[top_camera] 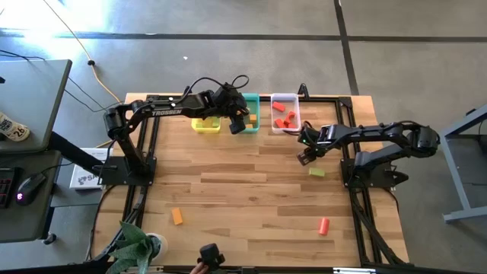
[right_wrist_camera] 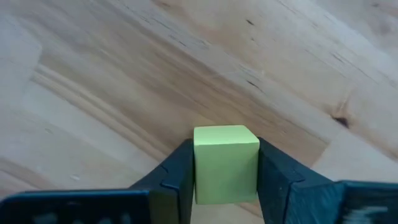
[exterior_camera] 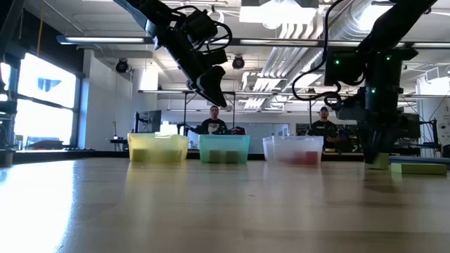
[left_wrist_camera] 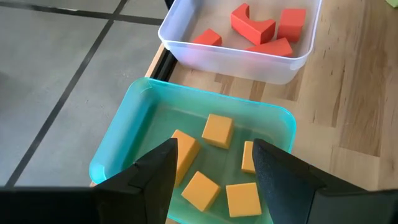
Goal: Sort & place blocks by color
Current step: Put the green block into the yellow bin
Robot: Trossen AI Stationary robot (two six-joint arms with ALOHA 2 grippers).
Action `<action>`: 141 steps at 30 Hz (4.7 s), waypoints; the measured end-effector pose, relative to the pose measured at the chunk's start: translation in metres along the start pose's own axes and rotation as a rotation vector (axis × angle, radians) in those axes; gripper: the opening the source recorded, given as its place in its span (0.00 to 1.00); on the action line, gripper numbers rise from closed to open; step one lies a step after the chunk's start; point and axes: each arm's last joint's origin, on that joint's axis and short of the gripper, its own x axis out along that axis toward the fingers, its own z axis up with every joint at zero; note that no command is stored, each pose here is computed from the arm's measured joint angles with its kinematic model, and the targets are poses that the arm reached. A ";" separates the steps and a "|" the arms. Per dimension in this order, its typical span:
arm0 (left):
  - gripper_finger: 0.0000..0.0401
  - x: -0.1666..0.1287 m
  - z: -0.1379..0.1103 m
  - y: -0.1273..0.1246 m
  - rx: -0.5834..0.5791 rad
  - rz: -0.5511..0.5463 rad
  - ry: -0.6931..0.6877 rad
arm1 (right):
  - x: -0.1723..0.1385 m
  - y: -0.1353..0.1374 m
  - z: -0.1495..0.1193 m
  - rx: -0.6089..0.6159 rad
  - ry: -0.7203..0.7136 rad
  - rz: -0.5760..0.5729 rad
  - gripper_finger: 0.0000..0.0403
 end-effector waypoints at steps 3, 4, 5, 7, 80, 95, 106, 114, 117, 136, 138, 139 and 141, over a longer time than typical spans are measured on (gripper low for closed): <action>0.49 0.000 0.000 0.000 0.000 -0.015 -0.004 | -0.001 0.001 0.001 0.043 0.009 0.018 0.26; 0.49 0.000 0.000 -0.001 0.000 -0.024 -0.006 | -0.002 0.002 0.001 0.057 0.014 0.030 0.26; 0.49 0.000 0.000 -0.001 0.000 -0.033 -0.008 | -0.003 0.004 0.002 0.065 0.022 0.047 0.26; 0.49 0.000 0.000 -0.001 0.000 -0.043 -0.010 | -0.008 0.007 0.006 0.085 0.012 0.074 0.26; 0.49 -0.027 0.041 0.027 -0.428 -1.155 -0.411 | -0.179 0.099 0.093 0.034 -0.793 0.814 0.26; 0.49 -0.030 0.046 0.020 -0.405 -1.152 -0.452 | -0.181 0.105 0.090 0.122 -0.807 0.830 0.26; 0.41 -0.029 0.047 0.020 -0.416 -1.129 -0.461 | -0.176 0.111 0.094 0.139 -0.809 0.838 0.26; 0.27 -0.029 0.047 0.020 -0.401 -1.133 -0.466 | -0.176 0.111 0.093 0.103 -0.799 0.848 0.26; 0.27 -0.029 0.047 0.020 -0.396 -1.142 -0.463 | -0.176 0.111 0.093 0.101 -0.796 0.850 0.26; 0.26 -0.029 0.045 0.024 -0.374 -1.148 -0.471 | -0.174 0.105 0.098 0.122 -0.817 0.810 0.68; 0.26 -0.029 0.045 0.024 -0.384 -1.137 -0.465 | -0.174 0.103 0.100 0.115 -0.830 0.803 0.68; 0.26 -0.029 0.044 0.025 -0.383 -1.132 -0.464 | -0.175 0.103 0.100 0.117 -0.835 0.803 0.68; 0.27 -0.028 0.042 0.026 -0.391 -1.125 -0.453 | -0.175 0.101 0.102 0.124 -0.848 0.800 0.69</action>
